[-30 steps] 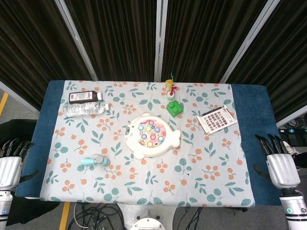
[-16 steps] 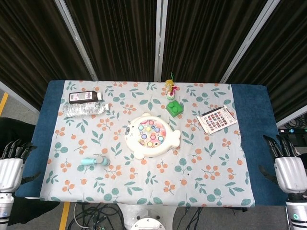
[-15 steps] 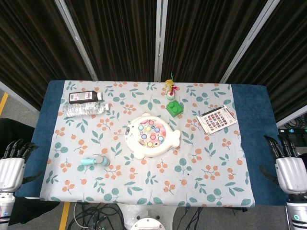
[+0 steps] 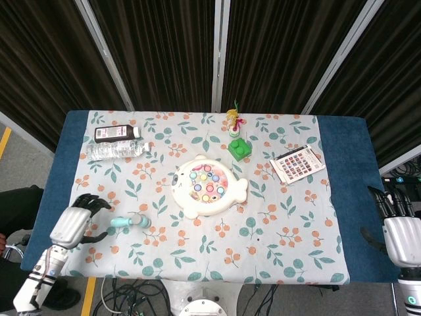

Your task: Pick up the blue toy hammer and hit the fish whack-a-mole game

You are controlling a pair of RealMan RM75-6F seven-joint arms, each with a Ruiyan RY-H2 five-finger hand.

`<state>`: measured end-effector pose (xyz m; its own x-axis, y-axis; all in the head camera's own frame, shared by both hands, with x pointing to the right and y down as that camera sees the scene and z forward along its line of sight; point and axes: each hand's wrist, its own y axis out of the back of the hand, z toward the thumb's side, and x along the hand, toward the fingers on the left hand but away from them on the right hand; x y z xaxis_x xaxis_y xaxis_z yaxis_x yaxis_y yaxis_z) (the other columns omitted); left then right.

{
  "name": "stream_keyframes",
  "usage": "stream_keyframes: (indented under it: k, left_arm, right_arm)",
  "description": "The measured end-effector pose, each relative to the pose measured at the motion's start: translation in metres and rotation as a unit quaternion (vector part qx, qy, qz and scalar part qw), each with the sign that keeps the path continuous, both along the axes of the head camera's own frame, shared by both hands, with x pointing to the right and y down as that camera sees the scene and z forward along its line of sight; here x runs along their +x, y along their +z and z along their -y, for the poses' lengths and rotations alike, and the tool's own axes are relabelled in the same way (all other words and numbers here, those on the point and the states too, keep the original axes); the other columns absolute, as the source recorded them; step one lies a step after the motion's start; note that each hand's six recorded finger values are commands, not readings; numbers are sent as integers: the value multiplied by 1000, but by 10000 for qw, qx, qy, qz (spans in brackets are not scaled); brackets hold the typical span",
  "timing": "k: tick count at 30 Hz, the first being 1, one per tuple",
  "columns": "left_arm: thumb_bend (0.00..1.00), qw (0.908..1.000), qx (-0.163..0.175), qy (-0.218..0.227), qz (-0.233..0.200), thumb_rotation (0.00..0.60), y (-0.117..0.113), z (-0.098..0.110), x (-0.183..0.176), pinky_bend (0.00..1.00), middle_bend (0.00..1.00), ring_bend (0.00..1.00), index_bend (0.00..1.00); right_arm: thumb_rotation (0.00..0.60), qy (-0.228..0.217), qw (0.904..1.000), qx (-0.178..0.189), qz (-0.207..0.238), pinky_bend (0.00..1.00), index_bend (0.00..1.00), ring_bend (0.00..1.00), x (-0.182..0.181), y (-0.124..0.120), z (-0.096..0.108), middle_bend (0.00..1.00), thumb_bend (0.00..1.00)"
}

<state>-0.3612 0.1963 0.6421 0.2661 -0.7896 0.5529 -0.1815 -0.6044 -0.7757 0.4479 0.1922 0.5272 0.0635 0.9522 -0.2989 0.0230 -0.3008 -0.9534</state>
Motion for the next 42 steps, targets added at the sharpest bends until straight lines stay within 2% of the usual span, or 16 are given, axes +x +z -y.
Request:
stream_keyframes:
  k: [6, 11, 26, 42]
  left_arm:
    - [242, 9997, -104, 102, 203, 600, 21, 2, 21, 133, 274, 161, 336]
    - [251, 9989, -226, 53, 418, 600, 34, -1, 29, 133, 301, 190, 349]
    - [268, 9989, -363, -12, 303, 600, 44, -4, 61, 201, 341, 225, 398]
    - [329, 9986, -388, -17, 366, 600, 51, -5, 66, 225, 380, 261, 440]
  right_arm:
    - [600, -23, 10000, 33, -28, 0, 25, 0, 1, -2, 5, 156, 136]
    - [600, -61, 9998, 162, -112, 0, 25, 0, 3, -10, 12, 156, 136]
    - [600, -121, 9998, 119, -46, 0, 25, 0, 2, -8, 17, 156, 134]
    - [600, -110, 9999, 72, -1, 0, 25, 0, 3, -6, 16, 156, 132]
